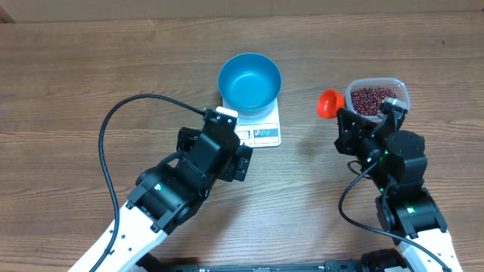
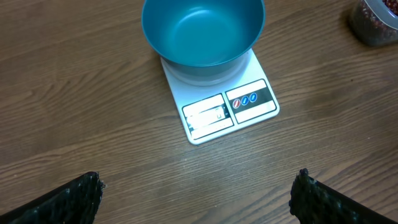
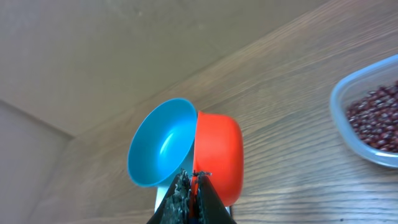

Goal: Scoop item into bowl and weigh 150g on scale
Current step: 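Raise the red cup with the right gripper over the bean tub, then lower the red cup into the beans with the right gripper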

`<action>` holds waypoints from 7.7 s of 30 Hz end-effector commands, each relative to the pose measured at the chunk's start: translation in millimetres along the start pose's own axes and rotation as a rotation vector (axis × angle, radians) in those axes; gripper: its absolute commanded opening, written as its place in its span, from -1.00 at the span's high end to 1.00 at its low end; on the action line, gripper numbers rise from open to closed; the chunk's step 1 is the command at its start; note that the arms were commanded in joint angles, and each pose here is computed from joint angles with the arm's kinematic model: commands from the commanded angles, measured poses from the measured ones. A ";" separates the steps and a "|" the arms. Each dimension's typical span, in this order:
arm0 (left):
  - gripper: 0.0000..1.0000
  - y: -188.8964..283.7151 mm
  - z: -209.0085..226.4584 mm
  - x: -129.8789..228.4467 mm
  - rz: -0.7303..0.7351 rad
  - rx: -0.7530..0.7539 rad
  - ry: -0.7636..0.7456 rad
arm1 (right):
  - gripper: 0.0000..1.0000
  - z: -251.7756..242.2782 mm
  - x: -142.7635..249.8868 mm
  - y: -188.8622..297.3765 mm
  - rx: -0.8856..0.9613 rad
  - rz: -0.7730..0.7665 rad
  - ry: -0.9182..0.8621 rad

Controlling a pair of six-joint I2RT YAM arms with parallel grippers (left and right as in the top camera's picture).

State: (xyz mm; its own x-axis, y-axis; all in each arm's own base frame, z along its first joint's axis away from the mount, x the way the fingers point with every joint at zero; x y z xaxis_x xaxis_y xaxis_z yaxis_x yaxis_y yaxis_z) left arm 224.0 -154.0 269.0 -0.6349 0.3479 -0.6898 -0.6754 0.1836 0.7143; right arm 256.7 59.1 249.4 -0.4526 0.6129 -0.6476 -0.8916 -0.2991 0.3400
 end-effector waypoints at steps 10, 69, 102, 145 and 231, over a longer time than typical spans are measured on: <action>-0.99 -4.1 2.3 1.2 0.010 -0.013 -0.004 | 0.93 54.1 -28.7 24.0 -0.164 0.064 0.036; -0.99 -4.1 2.3 1.2 0.010 -0.013 -0.004 | 0.93 -11.0 -118.9 -84.4 0.985 0.249 0.442; -0.98 -4.1 2.4 1.4 0.011 -0.013 -0.004 | 0.93 -79.8 -110.4 -100.5 0.989 0.358 0.281; -0.98 -4.1 2.4 1.3 0.011 -0.013 -0.004 | 0.93 -115.1 -89.3 -114.2 0.965 0.354 0.243; -0.99 -4.1 2.4 1.3 0.011 -0.013 -0.004 | 0.93 -137.7 -52.2 -139.4 0.848 0.426 0.193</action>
State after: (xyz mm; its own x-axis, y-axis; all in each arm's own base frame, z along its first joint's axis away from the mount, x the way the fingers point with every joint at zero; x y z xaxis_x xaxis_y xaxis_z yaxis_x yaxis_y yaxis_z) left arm 224.0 -154.0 268.9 -0.6351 0.3481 -0.6895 -0.6751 0.1834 0.7145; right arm 404.0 -32.0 159.9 -0.7741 0.4173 -0.4761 -0.4215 0.2213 0.8794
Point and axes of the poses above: each gripper's point midway between its finger pads, its own y axis back along the fingers, its own z axis along the line the jaws close on, x = y × z, the point moved 7 cm from there along y, back along the fingers, and after that the axes turned 8 degrees about -y, right-handed, at the moved point
